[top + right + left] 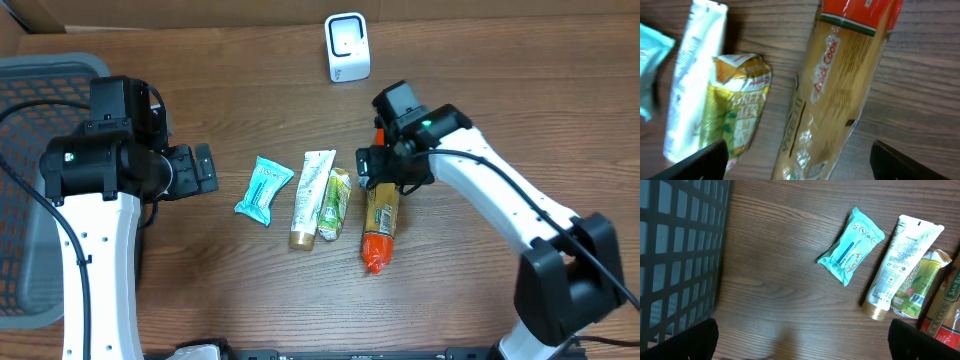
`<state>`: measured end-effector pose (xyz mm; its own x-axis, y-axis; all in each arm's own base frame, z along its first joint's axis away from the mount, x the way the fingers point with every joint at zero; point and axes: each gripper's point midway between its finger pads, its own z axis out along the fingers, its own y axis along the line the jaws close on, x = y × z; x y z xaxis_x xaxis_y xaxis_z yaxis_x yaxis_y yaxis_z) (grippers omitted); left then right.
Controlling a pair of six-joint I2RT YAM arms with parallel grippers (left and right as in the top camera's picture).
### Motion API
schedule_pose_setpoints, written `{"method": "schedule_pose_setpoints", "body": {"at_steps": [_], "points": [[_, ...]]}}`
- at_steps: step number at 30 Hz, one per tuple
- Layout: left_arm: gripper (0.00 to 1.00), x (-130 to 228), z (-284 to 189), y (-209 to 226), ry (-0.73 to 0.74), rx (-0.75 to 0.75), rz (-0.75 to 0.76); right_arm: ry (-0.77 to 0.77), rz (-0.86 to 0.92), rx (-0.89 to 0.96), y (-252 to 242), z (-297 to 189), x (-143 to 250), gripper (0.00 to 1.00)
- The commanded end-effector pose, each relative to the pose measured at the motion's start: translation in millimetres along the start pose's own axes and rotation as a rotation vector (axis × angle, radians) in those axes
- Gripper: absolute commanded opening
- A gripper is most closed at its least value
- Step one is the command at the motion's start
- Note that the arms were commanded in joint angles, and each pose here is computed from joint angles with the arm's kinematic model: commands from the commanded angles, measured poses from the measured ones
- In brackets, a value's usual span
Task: Scan the item barcode
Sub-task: 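Lower the right gripper and grasp the spaghetti pack, then lift the spaghetti pack and swing it right toward the scanner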
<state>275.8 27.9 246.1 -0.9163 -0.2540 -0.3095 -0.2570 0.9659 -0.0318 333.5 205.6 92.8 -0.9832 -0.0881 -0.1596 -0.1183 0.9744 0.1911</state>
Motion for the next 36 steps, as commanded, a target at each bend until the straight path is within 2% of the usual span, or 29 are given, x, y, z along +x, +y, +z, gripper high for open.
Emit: {"method": "schedule_pose_setpoints", "body": {"at_steps": [1, 10, 17, 22, 25, 29, 30, 33, 35, 36], "points": [[0.99, -2.8, -2.4, 2.7, -0.009, -0.01, 0.017, -0.049, 0.015, 0.074, -3.8, 0.5, -7.3, 0.9], [0.99, -2.8, -2.4, 2.7, -0.009, -0.01, 0.017, -0.058, 0.025, 0.097, -10.0, 27.5, 1.0, 0.87], [0.99, -2.8, -2.4, 2.7, -0.009, -0.01, 0.017, -0.099, 0.019, 0.131, -21.9, 46.1, 0.8, 0.72], [0.99, -2.8, -2.4, 2.7, -0.009, -0.01, 0.017, -0.112, 0.021, 0.204, -40.1, 59.5, 6.4, 0.68], [1.0, -2.8, -2.4, 2.7, -0.009, -0.01, 0.017, -0.132, 0.022, 0.235, -47.5, 63.6, 6.4, 0.58], [0.99, -2.8, -2.4, 2.7, -0.009, -0.01, 0.017, -0.148, 0.025, 0.232, -48.1, 64.4, 3.2, 0.39], [0.99, -2.8, -2.4, 2.7, -0.009, -0.01, 0.017, -0.152, 0.027, 0.23, -48.0, 64.3, 2.1, 0.29], [0.99, -2.8, -2.4, 2.7, -0.009, -0.01, 0.017, -0.151, 0.08, 0.233, -51.5, 61.6, 1.0, 0.11], [0.99, -2.8, -2.4, 2.7, -0.009, -0.01, 0.017, -0.141, 0.136, 0.242, -57.2, 55.2, -0.1, 0.04], [1.0, -2.8, -2.4, 2.7, -0.009, -0.01, 0.017, -0.133, 0.161, 0.249, -60.7, 50.2, -0.8, 0.04]]}}
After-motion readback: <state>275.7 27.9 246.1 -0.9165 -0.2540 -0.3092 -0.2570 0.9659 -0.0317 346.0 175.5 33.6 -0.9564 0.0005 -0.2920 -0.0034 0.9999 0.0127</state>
